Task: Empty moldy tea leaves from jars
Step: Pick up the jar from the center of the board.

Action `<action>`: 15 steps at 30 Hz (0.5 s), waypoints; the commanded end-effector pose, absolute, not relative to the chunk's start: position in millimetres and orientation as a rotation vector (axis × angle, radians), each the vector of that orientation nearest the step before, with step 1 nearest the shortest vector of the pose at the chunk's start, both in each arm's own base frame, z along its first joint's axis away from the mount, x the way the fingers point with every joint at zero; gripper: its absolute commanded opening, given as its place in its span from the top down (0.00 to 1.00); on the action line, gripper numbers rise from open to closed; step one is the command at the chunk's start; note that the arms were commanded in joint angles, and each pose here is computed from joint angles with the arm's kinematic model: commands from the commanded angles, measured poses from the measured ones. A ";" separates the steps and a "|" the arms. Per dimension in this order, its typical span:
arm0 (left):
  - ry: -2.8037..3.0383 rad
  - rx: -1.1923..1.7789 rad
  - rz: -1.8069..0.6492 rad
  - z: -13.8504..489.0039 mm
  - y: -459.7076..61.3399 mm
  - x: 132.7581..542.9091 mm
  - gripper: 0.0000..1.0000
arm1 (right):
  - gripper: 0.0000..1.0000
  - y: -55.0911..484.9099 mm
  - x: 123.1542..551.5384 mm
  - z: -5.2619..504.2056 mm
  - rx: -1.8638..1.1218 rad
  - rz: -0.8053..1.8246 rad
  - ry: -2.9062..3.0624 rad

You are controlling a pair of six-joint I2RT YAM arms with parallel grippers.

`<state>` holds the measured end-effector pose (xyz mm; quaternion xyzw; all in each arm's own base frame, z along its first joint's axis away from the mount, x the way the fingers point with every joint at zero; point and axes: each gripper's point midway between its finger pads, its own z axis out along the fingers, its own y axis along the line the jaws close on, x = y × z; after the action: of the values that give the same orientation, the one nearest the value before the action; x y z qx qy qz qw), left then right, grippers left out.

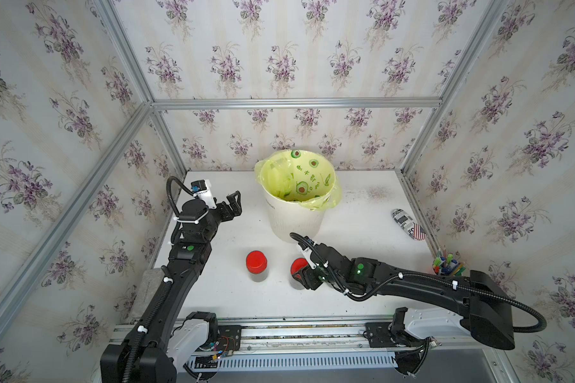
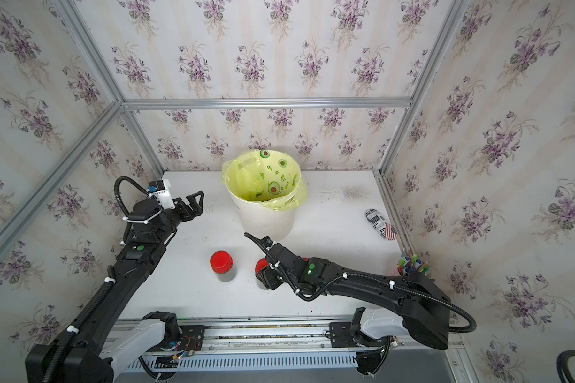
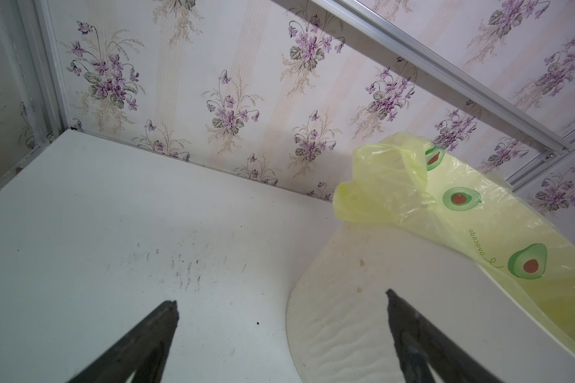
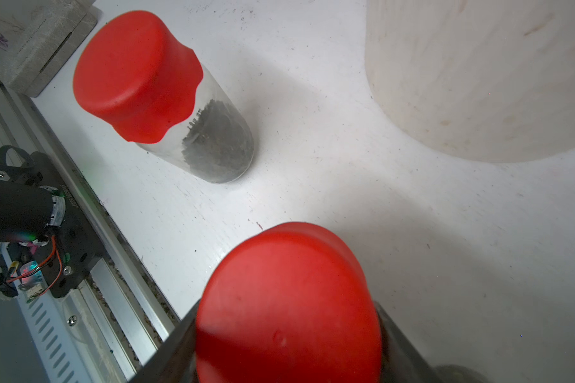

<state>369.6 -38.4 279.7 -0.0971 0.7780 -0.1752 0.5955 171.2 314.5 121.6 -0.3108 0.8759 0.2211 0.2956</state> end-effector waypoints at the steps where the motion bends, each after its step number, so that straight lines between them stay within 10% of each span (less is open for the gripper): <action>1: 1.768 -0.199 -0.411 294.9 -40.1 372.4 0.01 | 0.47 309.6 167.4 119.3 -0.852 0.566 2.354; 15: 1.653 0.298 -0.704 335.1 -114.5 353.5 0.01 | 0.61 306.9 194.0 185.9 -0.889 0.515 2.241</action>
<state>365.7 -88.2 313.4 0.0425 0.7528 -0.2607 0.6029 187.7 311.7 175.8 -0.3310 0.8615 0.2038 0.3268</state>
